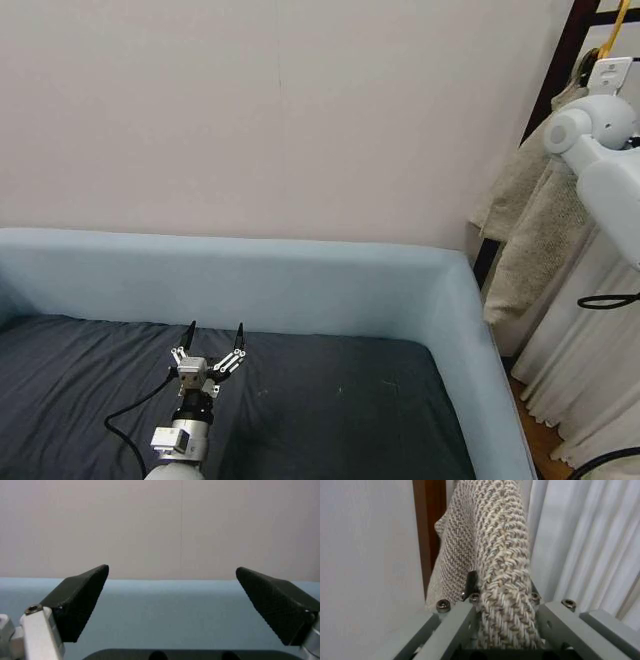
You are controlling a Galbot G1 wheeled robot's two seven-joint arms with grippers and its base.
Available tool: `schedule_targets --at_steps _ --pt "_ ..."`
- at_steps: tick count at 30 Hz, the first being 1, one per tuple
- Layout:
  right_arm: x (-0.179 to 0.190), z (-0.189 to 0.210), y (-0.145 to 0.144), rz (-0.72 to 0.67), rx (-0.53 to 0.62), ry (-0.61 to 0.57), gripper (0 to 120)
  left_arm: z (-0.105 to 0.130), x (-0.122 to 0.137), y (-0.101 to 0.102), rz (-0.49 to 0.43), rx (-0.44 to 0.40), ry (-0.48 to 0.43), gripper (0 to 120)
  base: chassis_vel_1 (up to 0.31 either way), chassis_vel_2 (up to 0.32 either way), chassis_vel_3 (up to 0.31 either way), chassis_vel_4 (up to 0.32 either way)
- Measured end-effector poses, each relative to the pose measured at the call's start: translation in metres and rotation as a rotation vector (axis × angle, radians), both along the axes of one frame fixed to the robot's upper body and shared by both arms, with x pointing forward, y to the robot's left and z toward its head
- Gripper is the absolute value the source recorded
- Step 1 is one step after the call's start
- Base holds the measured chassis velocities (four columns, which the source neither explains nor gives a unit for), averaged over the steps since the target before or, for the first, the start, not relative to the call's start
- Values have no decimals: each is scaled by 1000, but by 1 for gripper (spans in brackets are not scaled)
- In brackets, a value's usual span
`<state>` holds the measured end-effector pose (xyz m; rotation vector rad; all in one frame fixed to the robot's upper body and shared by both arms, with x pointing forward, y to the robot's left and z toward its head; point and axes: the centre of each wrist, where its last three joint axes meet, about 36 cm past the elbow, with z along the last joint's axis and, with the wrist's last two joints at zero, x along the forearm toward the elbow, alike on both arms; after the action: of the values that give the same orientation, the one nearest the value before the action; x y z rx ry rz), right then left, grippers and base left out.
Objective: Pick up the clothes from the sofa and hang them on the clothes hanger.
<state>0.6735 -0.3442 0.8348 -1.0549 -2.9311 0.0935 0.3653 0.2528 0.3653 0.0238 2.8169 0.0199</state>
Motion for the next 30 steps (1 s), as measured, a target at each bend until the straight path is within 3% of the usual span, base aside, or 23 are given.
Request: schedule_targets --at_steps 13,17,23,27,30 --pt "-18 -19 0 41 1 -14 7 -1 -2 1 2 -7 -5 100 0 0 0 0" --pt "-53 -35 -19 123 -74 -141 28 5 -2 2 13 -43 -9 100 0 0 0 0" --pt "-106 -75 -37 317 -137 -274 46 5 -5 3 17 -79 2 100 0 0 0 0" --pt "-133 -109 -28 440 -184 -356 59 2 -14 0 25 -103 10 100 0 0 0 0" --pt "-157 -152 6 555 -165 -381 74 0 -23 -3 61 -119 6 100 0 0 0 0"
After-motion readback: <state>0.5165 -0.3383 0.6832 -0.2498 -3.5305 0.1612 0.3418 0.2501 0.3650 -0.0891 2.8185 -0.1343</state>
